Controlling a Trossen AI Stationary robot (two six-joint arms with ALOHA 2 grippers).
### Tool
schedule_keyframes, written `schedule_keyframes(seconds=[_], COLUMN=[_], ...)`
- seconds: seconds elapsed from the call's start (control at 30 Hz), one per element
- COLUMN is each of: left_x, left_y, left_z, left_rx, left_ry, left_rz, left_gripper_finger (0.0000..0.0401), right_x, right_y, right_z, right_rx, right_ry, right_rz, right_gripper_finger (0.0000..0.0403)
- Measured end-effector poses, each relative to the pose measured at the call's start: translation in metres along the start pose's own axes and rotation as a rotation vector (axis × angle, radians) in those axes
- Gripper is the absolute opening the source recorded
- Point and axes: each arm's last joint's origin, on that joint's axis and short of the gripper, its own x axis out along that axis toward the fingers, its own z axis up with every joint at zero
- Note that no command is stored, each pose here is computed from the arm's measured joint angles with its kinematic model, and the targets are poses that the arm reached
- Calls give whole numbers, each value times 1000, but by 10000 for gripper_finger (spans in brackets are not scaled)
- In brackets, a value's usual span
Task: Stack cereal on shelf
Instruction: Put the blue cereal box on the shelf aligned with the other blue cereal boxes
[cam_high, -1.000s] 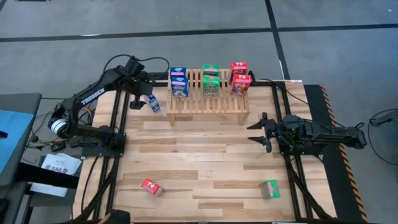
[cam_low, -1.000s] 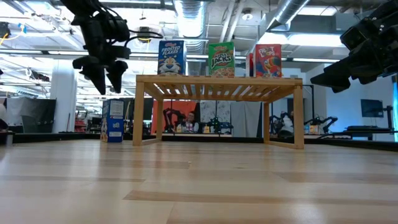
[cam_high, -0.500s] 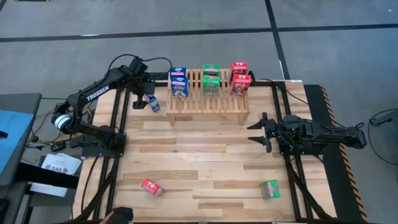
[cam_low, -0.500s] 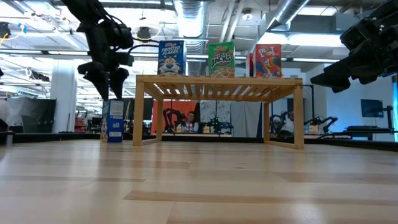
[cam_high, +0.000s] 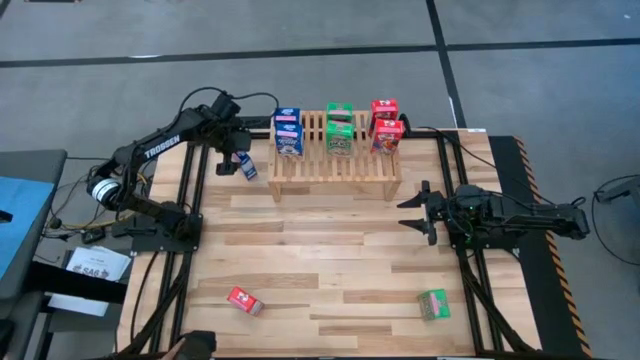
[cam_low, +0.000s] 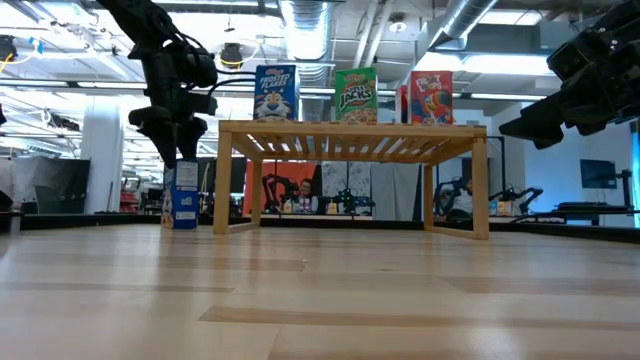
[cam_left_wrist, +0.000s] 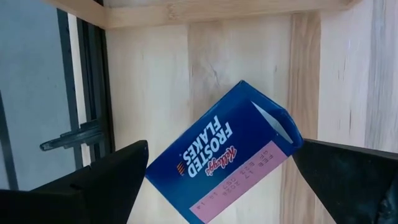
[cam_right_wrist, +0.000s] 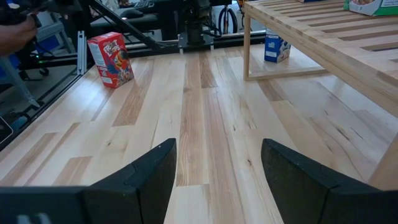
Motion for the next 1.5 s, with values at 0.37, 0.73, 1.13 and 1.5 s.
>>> schedule_keyframes(seconds=[0.37, 0.73, 1.13, 1.5], left_x=[0, 8, 10, 10], left_y=[3, 4, 5, 4], left_z=[-6, -7, -7, -8], left_rx=[-46, -57, -122, -274], left_ry=[1, 38, 47, 54], left_rz=[-5, -25, -26, -33], left_gripper_finger=[389, 389, 371, 243], right_x=[0, 0, 0, 0], right_y=[0, 0, 0, 0], right_z=[0, 0, 0, 0], right_rx=[0, 0, 0, 0], right_ry=[0, 0, 0, 0], right_rz=[0, 0, 0, 0], right_gripper_finger=[261, 261, 261, 261])
